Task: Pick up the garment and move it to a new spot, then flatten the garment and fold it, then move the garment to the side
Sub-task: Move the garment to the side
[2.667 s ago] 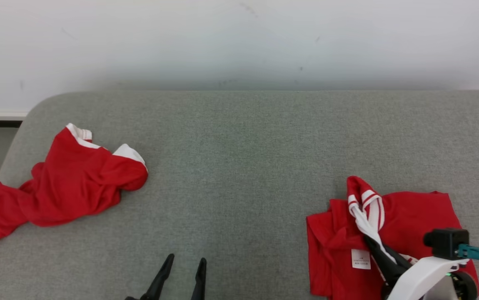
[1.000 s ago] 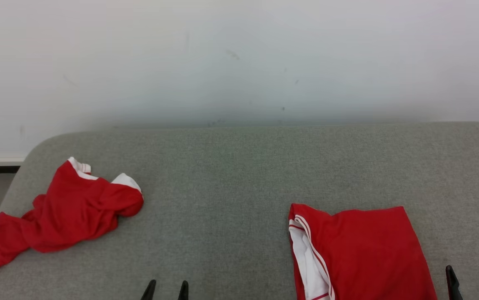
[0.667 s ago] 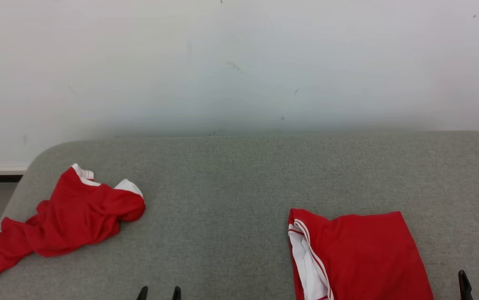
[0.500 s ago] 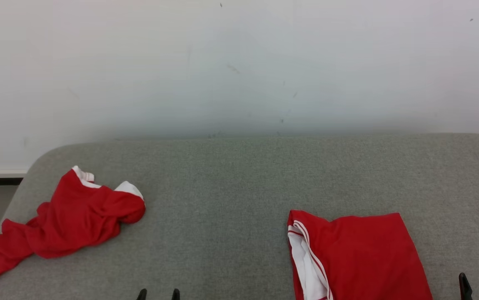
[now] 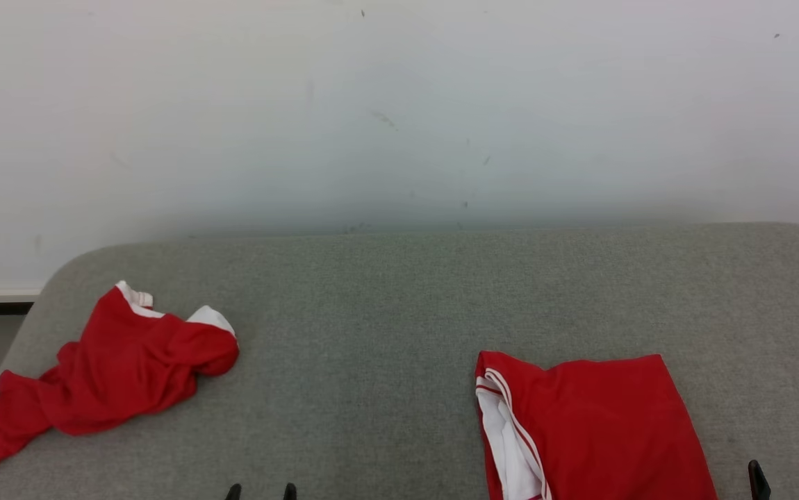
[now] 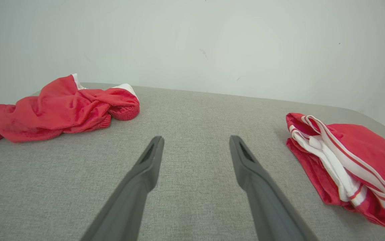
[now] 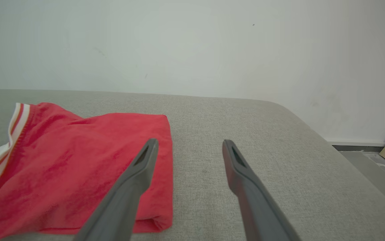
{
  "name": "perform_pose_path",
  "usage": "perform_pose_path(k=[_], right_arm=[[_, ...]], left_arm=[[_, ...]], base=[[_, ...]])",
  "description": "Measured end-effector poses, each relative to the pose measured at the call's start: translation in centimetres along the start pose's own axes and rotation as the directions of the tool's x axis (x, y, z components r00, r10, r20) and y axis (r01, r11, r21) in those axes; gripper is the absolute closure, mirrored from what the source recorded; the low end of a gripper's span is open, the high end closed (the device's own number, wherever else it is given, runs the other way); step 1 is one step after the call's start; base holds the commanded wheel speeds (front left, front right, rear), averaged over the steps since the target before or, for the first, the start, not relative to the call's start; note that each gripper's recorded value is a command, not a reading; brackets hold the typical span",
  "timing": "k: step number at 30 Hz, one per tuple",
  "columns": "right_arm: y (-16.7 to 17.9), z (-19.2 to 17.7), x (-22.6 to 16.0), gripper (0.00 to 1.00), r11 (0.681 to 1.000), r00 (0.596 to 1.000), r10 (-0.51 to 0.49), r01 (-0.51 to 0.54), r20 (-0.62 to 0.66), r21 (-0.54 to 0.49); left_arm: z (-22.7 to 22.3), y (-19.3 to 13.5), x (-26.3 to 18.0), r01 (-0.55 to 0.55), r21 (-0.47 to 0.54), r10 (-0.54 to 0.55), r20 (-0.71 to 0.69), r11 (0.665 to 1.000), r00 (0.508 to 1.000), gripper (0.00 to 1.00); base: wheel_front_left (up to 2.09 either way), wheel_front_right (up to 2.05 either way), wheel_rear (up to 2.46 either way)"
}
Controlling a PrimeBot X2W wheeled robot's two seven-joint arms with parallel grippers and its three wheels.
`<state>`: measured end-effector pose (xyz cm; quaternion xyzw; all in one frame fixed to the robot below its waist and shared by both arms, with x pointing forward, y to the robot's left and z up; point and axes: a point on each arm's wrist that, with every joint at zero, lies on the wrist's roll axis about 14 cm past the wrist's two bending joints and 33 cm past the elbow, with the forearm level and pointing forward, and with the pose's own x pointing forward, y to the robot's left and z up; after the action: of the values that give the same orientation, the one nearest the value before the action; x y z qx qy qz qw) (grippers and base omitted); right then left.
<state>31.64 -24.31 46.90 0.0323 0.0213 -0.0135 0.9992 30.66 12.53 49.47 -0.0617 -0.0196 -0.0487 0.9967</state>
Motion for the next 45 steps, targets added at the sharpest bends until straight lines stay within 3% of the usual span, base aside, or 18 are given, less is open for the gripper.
perform_pose_path(k=[5,8,11,18,27,40,41,42,43,44,45], right_arm=[[0.8,-0.1,0.1,0.0,0.999,1.0,0.017,-0.017,0.001,0.027],[1.8,-0.5,0.5,0.0,0.992,0.999,0.045,-0.043,-0.016,0.121],[1.9,-1.7,1.4,0.0,0.975,0.988,0.084,-0.055,-0.13,0.213],[2.1,-3.2,4.0,0.0,0.932,0.902,0.209,-0.066,-0.378,0.357],[2.4,-6.3,7.1,0.0,0.921,0.799,0.25,-0.023,-0.547,0.388],[8.5,-8.3,8.6,0.0,0.867,0.716,0.394,-0.082,-0.576,0.491],[8.9,-8.3,8.6,0.15,0.863,0.713,0.404,-0.091,-0.573,0.496],[9.3,-8.2,8.7,0.58,0.858,0.713,0.414,-0.098,-0.566,0.504],[9.8,-8.0,8.7,0.83,0.851,0.715,0.424,-0.104,-0.556,0.514],[10.2,-7.9,8.7,1.0,0.844,0.713,0.436,-0.111,-0.549,0.525],[10.7,-7.7,8.6,1.0,0.838,0.71,0.448,-0.12,-0.544,0.533]], left_arm=[[-0.1,-0.1,0.1,0.003,0.0,-0.003,-0.004,1.0,1.0,0.0],[-0.4,-0.2,0.2,0.006,-0.002,-0.006,-0.014,1.0,1.0,0.0],[-0.8,-0.3,0.4,0.016,-0.001,-0.016,-0.03,1.0,0.999,0.0],[-2.2,-0.7,1.4,0.051,0.009,-0.05,-0.077,0.999,0.996,0.0],[-3.0,-0.4,3.1,0.063,0.027,-0.06,-0.096,0.998,0.994,0.0],[-3.6,1.1,2.5,0.012,0.038,-0.007,-0.122,0.999,0.993,0.0],[-3.6,1.2,2.5,0.011,0.039,-0.006,-0.12,0.999,0.993,0.0],[-3.5,1.2,2.5,0.009,0.039,-0.005,-0.118,0.999,0.993,0.0],[-3.4,1.2,2.5,0.006,0.041,-0.002,-0.115,0.999,0.993,0.0],[-3.4,1.3,2.5,0.005,0.041,-0.001,-0.113,0.999,0.994,0.0],[-3.3,1.3,2.5,0.003,0.042,0.002,-0.111,0.999,0.994,0.0]], base=[[0.0,0.0,0.0],[0.0,0.0,0.0],[0.0,0.0,0.0],[0.0,0.0,0.0],[0.0,0.0,0.0],[0.0,0.0,0.0],[0.0,0.0,0.0],[0.0,0.0,0.0],[0.0,0.0,0.0],[0.0,0.0,0.0],[0.0,0.0,0.0]])
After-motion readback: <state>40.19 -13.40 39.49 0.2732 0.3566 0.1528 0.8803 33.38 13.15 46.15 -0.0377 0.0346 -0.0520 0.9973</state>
